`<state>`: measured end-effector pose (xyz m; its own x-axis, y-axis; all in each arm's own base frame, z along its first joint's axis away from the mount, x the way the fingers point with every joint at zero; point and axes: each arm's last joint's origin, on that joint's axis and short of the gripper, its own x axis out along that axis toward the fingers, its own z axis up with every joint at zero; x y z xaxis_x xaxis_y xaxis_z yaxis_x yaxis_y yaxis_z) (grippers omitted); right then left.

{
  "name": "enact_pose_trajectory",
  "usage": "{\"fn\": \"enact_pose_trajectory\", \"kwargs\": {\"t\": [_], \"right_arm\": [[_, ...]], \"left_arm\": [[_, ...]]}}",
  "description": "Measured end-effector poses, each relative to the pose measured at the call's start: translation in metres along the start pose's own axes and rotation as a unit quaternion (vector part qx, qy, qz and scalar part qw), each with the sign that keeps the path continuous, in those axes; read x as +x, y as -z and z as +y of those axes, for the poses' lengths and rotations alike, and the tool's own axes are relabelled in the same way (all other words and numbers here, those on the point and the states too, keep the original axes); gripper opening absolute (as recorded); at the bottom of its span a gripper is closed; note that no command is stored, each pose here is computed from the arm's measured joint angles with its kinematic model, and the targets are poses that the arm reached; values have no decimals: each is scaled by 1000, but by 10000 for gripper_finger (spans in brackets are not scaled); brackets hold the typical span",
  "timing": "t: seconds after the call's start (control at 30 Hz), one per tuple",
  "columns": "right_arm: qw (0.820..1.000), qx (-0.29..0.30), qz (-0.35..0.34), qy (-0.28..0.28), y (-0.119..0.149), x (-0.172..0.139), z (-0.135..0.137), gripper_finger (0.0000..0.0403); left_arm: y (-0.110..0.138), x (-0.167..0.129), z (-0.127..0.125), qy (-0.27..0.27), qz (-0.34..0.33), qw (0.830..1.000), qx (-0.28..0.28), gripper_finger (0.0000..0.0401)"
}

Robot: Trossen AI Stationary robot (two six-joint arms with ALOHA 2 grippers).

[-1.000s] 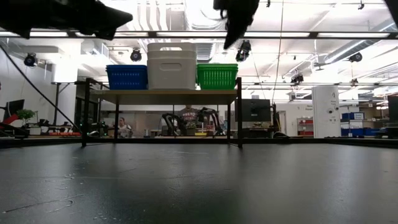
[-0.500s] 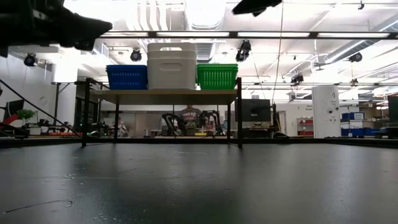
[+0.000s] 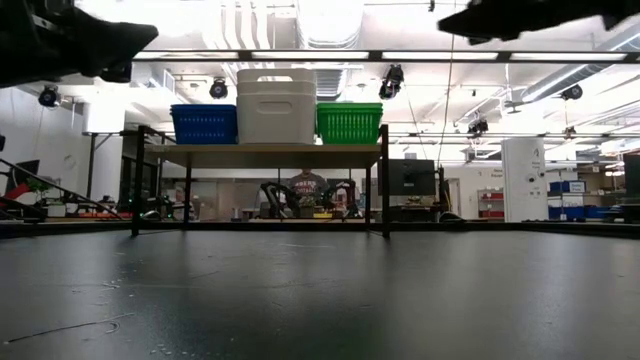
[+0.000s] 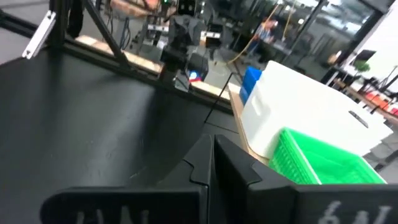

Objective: Stack baskets on shelf by color
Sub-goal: Return to Home Position

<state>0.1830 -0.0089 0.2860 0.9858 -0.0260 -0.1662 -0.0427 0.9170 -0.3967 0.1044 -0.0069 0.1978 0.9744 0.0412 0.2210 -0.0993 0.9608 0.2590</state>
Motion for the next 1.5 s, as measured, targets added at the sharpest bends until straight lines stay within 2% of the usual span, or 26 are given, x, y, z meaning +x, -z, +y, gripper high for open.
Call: {"fn": "enact_pose_trajectory", "kwargs": {"t": [0.2, 0.33, 0.53, 0.7, 0.77, 0.87, 1.03, 1.07, 1.13, 1.23, 1.33, 1.43, 1.5], "right_arm": [[999, -2, -44, 14, 16, -34, 9, 11], [992, -1, -120, 43, 23, -70, 13, 11], [982, -2, -174, 66, 43, -88, 22, 11], [965, -16, -246, 93, 57, -96, 29, 11], [967, -11, -239, 85, 72, -86, 36, 11], [956, -16, -280, 82, 77, -82, 39, 11], [965, -9, -257, 59, 88, -74, 44, 11], [966, -2, -254, 55, 88, -73, 44, 11], [971, 60, -229, 36, 92, -69, 46, 11], [959, 168, -228, 10, 93, -68, 46, 11], [942, 250, -224, -10, 93, -67, 46, 11], [931, 294, -218, -21, 94, -66, 46, 11], [929, 298, -217, -22, 94, -66, 46, 11]], "left_arm": [[6, -5, -1, 1, 9, 1000, -1, 0], [4, -6, 1, -14, 5, 1000, 13, 0], [7, -7, 0, -13, 20, 999, 25, 0], [7, -7, 1, -32, 24, 999, 12, 0], [7, -7, 1, -32, 24, 999, 12, 0], [6, -7, 2, -34, 18, 999, 11, 0], [2, -9, 3, -40, -2, 999, 9, 0], [2, -9, 3, -40, -1, 999, 9, 0], [2, -9, 3, -40, 0, 999, 9, 0], [3, -8, 3, -39, 3, 999, 10, 0], [4, -8, 2, -37, 7, 999, 11, 0], [4, -7, 2, -37, 9, 999, 11, 0], [5, -7, 2, -36, 12, 999, 12, 0]]}}
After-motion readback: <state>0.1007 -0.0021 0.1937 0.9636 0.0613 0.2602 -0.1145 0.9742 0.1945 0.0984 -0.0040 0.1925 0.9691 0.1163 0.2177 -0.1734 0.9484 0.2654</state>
